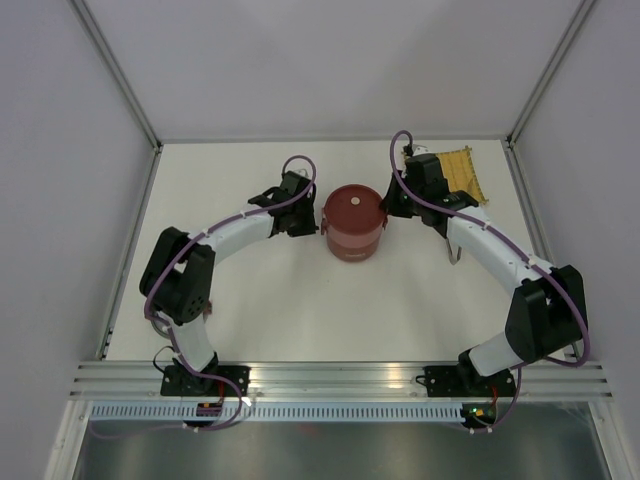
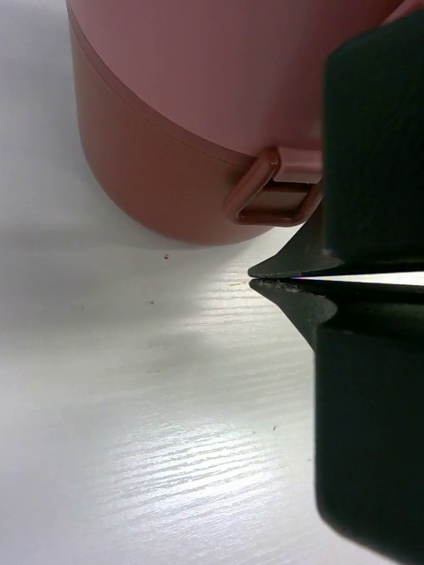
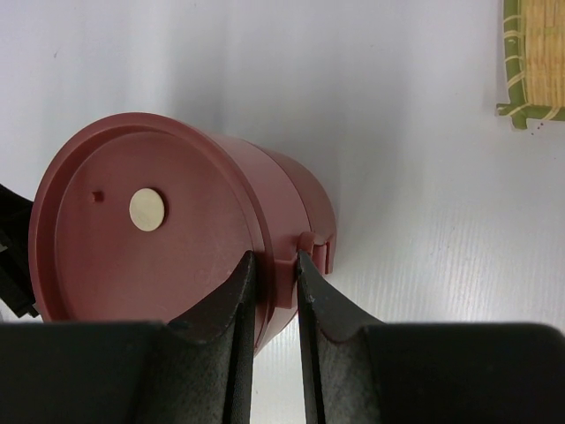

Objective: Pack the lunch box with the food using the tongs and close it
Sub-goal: Close the fastener on the packing box.

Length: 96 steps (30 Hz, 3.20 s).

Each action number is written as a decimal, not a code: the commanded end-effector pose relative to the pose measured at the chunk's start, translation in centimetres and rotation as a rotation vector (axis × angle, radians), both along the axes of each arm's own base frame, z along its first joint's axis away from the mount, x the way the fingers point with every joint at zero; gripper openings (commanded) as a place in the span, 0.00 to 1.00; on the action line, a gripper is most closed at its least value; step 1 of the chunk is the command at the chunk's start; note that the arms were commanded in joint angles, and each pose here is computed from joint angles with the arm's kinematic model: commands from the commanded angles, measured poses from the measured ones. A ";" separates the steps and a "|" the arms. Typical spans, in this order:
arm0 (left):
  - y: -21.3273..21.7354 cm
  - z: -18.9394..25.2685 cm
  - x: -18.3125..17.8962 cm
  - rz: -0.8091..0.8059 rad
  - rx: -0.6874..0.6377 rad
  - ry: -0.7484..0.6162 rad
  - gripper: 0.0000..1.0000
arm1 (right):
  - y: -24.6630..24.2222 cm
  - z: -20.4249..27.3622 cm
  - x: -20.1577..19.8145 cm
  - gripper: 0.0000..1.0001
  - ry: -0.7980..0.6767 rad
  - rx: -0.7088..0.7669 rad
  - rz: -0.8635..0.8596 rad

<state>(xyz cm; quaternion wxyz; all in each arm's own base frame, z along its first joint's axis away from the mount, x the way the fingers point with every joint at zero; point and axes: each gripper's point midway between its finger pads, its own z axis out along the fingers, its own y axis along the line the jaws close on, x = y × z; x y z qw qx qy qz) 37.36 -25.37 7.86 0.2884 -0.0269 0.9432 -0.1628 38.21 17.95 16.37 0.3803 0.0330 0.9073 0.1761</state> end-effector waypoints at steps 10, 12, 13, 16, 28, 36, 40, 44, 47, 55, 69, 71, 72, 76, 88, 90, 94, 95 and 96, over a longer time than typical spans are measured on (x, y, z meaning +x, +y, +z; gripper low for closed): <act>1.6 0.8 -0.1 -0.002 -0.098 -0.004 0.02 | 0.1 -9.0 -3.1 0.00 0.304 -0.255 0.241; 3.6 0.0 -0.4 0.029 -0.094 0.010 0.02 | 0.3 -8.3 -1.4 0.00 0.260 -0.295 0.285; 4.1 0.7 -0.5 0.032 -0.102 -0.005 0.02 | 0.1 -9.1 -1.2 0.00 0.278 -0.321 0.299; 6.3 0.6 -1.1 0.071 -0.118 0.009 0.02 | 0.9 -8.7 0.1 0.01 0.207 -0.349 0.408; 6.3 2.0 -2.3 0.057 -0.334 -0.002 0.03 | 2.6 -8.9 3.6 0.01 0.154 -0.381 0.590; 3.9 2.9 -1.4 0.039 -0.385 -0.028 0.03 | 2.7 -8.8 3.4 0.00 0.152 -0.375 0.601; 3.3 2.1 -0.4 0.054 -0.398 -0.003 0.03 | 3.0 -8.7 3.0 0.01 0.162 -0.356 0.605; 2.6 1.4 0.8 0.049 -0.409 0.022 0.03 | 2.5 -8.3 3.0 0.00 0.178 -0.368 0.553; 1.8 1.5 1.8 0.035 -0.424 0.027 0.03 | 1.3 -8.9 2.8 0.00 0.245 -0.397 0.481; 0.0 1.7 4.8 -0.013 -0.408 0.039 0.03 | 2.0 -10.2 0.2 0.00 0.396 -0.289 0.388; -2.5 1.4 5.0 -0.067 -0.336 0.079 0.03 | 2.7 -9.6 -2.9 0.01 0.471 -0.249 0.257; -2.9 0.7 4.6 -0.067 -0.337 0.114 0.03 | 3.3 -9.5 -3.9 0.01 0.491 -0.234 0.264; -3.1 0.7 4.5 -0.065 -0.338 0.123 0.02 | 3.6 -9.5 -4.4 0.00 0.501 -0.229 0.265; -3.4 -0.3 3.9 -0.074 -0.323 0.176 0.02 | 6.9 -9.3 -6.6 0.00 0.525 -0.153 0.302; -3.8 -1.4 4.3 -0.117 -0.291 0.217 0.02 | 10.2 -8.8 -8.5 0.00 0.484 -0.167 0.360; -3.2 -1.2 4.4 -0.119 -0.285 0.212 0.02 | 10.1 -8.0 -7.8 0.01 0.456 -0.183 0.357; -1.1 -1.2 4.1 -0.116 -0.256 0.201 0.02 | 9.1 -6.6 -6.5 0.09 0.428 -0.234 0.311; -0.3 -0.4 4.0 -0.120 -0.252 0.182 0.02 | 8.9 -6.2 -6.1 0.16 0.421 -0.229 0.297; 0.4 -0.5 3.6 -0.115 -0.246 0.185 0.02 | 8.9 -5.8 -5.8 0.30 0.414 -0.216 0.291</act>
